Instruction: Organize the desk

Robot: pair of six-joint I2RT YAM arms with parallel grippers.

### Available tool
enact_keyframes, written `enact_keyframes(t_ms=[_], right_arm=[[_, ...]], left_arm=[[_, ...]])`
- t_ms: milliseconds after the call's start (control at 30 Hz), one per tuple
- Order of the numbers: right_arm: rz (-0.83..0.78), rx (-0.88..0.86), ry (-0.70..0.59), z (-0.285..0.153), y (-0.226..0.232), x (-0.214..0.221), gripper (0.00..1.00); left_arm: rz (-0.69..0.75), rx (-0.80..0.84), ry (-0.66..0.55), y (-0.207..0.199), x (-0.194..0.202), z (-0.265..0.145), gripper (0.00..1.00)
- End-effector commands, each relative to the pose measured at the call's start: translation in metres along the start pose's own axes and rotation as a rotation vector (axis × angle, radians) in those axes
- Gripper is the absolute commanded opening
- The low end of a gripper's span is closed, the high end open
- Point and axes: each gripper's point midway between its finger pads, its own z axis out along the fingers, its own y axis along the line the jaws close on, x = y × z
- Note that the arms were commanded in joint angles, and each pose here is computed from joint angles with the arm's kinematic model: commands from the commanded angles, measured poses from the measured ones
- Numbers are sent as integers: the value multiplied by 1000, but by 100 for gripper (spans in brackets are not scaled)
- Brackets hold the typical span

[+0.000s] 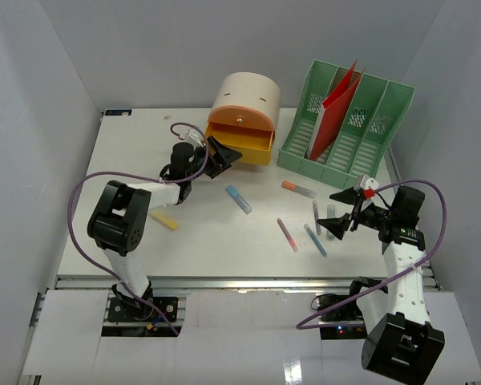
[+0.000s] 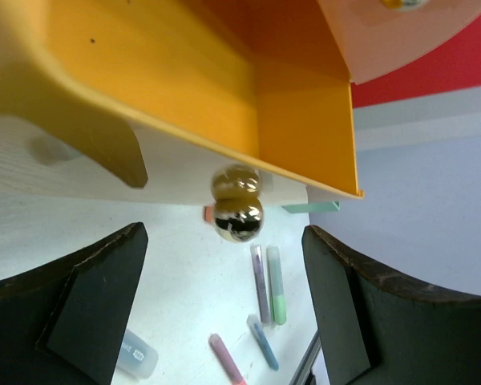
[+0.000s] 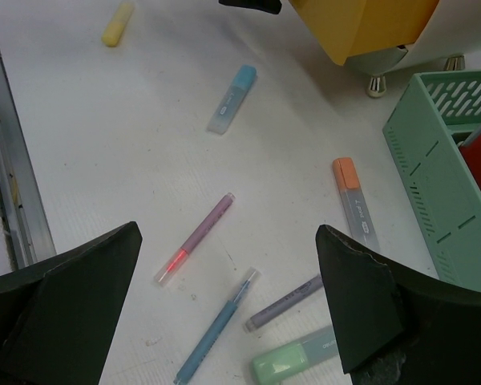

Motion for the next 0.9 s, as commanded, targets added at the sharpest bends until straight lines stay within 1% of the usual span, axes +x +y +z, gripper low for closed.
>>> enact_keyframes(t_ms=[0,33,100,133,200,233,267,333,400,467,567,667,733,867], right_arm=[[-20,28,26,0,-7,1,96],[-6,34,44,2,-7,4,96],[14,63,158,7,-14,23,97],[17,30,198,13,-8,26,97],[-1,38,375,22,-7,45,98],[-8,48,442,24,-9,53,99],[-8,77,490,24,-17,55,99],[-12,116,530,30,-25,53,99],[-43,194,573,41,-38,52,98],[-110,213,590,55,-44,51,93],[-203,186,605,75,-62,55,90],[-238,40,704,92,-70,78,90],[-249,22,722,102,-81,79,90],[-259,48,749,116,-105,82,90]], left_arm=[[157,49,-29,-43,-15,-29,90],[174,37,-30,-43,-14,-35,90],[229,10,-31,-46,-13,-53,91],[246,-3,-32,-49,-12,-63,91],[295,-30,-48,-60,-13,-93,91],[324,-40,-60,-62,-12,-106,91],[323,-87,-52,-49,-4,-117,91],[345,-123,-84,-45,-3,-141,92],[357,-150,-129,-46,-2,-167,95],[346,-172,-141,-38,7,-184,95],[320,-182,-136,-34,20,-204,96],[303,-190,-121,-32,28,-215,96],[303,-190,-112,-34,32,-222,96],[319,-173,-116,-39,36,-233,96]])
